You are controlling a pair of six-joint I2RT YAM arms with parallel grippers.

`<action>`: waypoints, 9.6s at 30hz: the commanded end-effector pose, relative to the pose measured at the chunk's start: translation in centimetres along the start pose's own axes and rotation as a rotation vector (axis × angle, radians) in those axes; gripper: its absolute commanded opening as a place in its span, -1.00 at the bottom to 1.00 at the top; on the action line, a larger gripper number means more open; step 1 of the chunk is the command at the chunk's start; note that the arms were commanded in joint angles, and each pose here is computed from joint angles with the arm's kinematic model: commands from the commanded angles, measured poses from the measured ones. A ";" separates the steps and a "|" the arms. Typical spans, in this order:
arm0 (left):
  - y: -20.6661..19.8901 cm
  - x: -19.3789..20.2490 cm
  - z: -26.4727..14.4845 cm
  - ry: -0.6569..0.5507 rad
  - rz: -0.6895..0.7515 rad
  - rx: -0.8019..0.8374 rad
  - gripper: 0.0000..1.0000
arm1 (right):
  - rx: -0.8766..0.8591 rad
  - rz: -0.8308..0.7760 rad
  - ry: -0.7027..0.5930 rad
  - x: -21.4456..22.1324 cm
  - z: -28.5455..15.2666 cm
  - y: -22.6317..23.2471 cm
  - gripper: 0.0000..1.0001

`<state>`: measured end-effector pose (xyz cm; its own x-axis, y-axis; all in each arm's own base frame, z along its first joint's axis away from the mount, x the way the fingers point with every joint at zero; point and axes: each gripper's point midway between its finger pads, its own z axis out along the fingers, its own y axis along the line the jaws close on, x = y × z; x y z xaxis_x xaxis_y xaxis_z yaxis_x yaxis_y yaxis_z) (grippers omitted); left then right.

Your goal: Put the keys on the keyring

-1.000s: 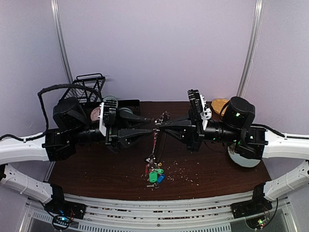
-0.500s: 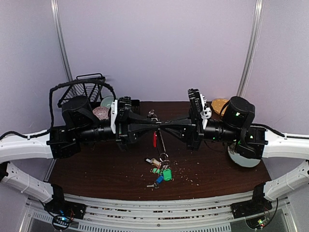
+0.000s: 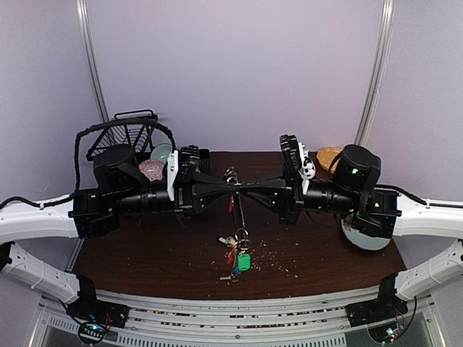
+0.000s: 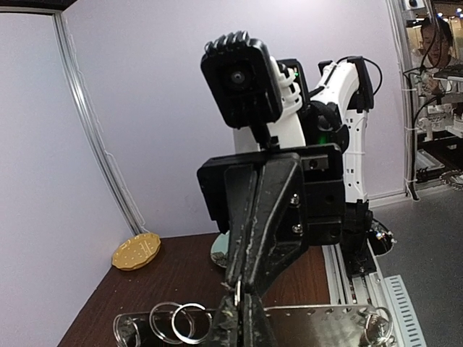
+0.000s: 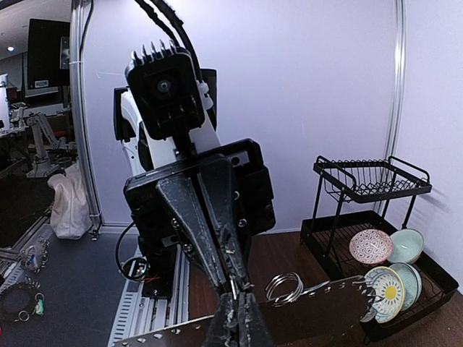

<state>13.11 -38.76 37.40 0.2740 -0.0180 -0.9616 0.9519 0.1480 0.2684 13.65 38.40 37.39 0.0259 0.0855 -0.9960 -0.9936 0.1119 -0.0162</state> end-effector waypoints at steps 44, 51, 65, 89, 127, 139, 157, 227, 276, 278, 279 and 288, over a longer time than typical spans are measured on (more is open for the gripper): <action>3.3 -0.3 -1.0 0.403 0.212 -0.109 -1.00 | 0.071 -0.251 0.241 2.0 2.3 -4.7 -0.62; 3.2 -0.2 -1.0 0.400 0.211 -0.106 -1.00 | 0.070 -0.247 0.235 1.9 2.4 -4.6 -0.61; 3.1 -0.5 -1.0 0.381 0.210 -0.106 -1.00 | 0.021 -0.244 0.240 2.3 2.9 -4.0 -0.68; 3.3 -1.2 -3.1 0.215 0.133 -0.125 -0.34 | -0.117 -0.051 -0.020 -1.6 1.5 -1.6 -1.00; 1.4 -0.2 -2.2 0.017 0.016 -0.034 -0.22 | -0.060 -0.015 -0.159 -3.4 1.7 -2.6 -1.00; 1.7 0.1 -1.2 -0.015 -0.032 -0.041 -0.20 | -0.061 -0.020 -0.150 -3.2 1.8 -2.7 -1.00; 1.1 2.1 -0.2 0.018 -0.093 -0.004 -1.00 | -0.032 0.076 -0.333 -5.9 1.3 -2.6 -1.00; 5.6 0.5 -3.1 0.360 0.162 -0.196 -1.00 | 0.088 -0.222 0.155 0.8 0.5 -4.8 -0.47; 4.0 0.3 -4.0 0.157 0.050 -0.200 -0.25 | -0.137 -0.053 -0.161 -3.7 2.3 -2.2 -1.00; 3.8 0.9 -3.5 0.164 0.053 -0.181 -0.20 | -0.148 -0.042 -0.183 -3.9 2.2 -2.0 -1.00; 3.5 1.1 -3.1 0.166 0.052 -0.159 -0.19 | -0.149 -0.035 -0.187 -3.9 2.2 -1.9 -1.00; 1.4 1.5 -1.3 0.107 0.031 -0.028 -0.47 | -0.148 -0.019 -0.215 -4.0 2.5 -1.9 -1.00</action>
<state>16.11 -36.67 34.13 0.2529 0.2149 -0.9433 0.9246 0.2335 0.3011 16.33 40.84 39.44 0.0275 0.2095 -0.9774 -0.9992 -0.0232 -0.0331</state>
